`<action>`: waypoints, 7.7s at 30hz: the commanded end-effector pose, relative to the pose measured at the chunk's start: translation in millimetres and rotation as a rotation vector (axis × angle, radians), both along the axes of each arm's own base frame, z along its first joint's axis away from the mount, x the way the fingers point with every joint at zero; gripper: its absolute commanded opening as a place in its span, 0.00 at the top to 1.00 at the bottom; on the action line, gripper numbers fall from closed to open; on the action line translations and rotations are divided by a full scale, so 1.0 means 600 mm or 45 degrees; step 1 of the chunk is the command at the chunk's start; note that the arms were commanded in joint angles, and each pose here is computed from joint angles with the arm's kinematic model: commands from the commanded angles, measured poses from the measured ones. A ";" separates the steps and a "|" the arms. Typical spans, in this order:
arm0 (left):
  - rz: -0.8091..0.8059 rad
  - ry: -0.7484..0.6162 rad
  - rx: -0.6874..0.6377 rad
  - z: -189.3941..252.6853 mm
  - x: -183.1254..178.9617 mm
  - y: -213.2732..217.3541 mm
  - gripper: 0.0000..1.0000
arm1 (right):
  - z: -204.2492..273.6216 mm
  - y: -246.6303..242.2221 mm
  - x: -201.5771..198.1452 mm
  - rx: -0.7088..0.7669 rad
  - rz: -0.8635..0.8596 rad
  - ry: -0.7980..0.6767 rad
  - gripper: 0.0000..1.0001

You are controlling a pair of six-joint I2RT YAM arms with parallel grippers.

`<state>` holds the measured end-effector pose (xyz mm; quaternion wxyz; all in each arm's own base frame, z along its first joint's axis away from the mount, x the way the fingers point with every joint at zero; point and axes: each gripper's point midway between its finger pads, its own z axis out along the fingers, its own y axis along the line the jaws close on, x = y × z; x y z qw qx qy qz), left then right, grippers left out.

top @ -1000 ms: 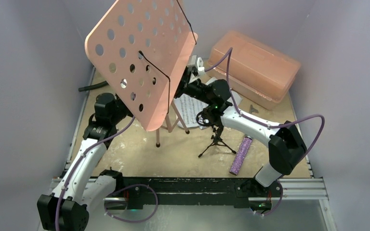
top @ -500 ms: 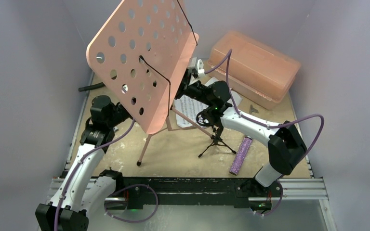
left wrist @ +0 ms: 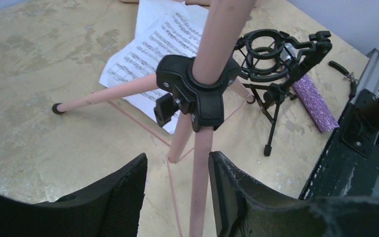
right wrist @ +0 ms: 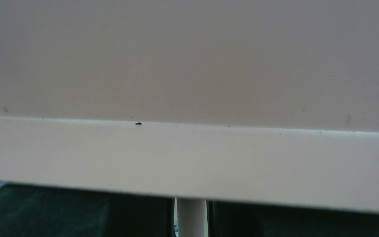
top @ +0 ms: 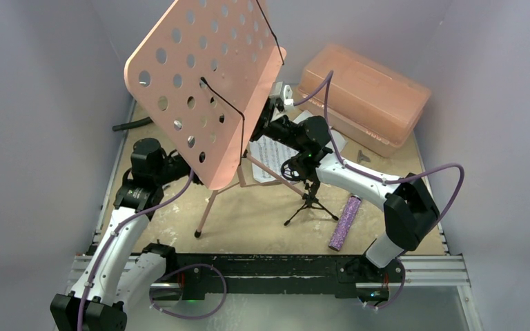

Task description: Set up the instrument practice props

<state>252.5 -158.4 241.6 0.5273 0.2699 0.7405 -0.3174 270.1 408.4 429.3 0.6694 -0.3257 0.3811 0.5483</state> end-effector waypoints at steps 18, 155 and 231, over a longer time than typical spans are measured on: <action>-0.201 -0.015 0.030 -0.046 -0.018 -0.030 0.54 | 0.196 -0.087 -0.064 0.399 -0.053 -0.319 1.00; 0.131 -0.089 0.524 -0.121 0.171 0.030 1.00 | -0.343 -0.078 -0.011 -0.738 0.335 0.641 0.71; 0.573 -0.233 0.479 -0.052 0.255 0.115 0.53 | -0.332 0.075 -0.043 -0.779 0.295 0.487 0.32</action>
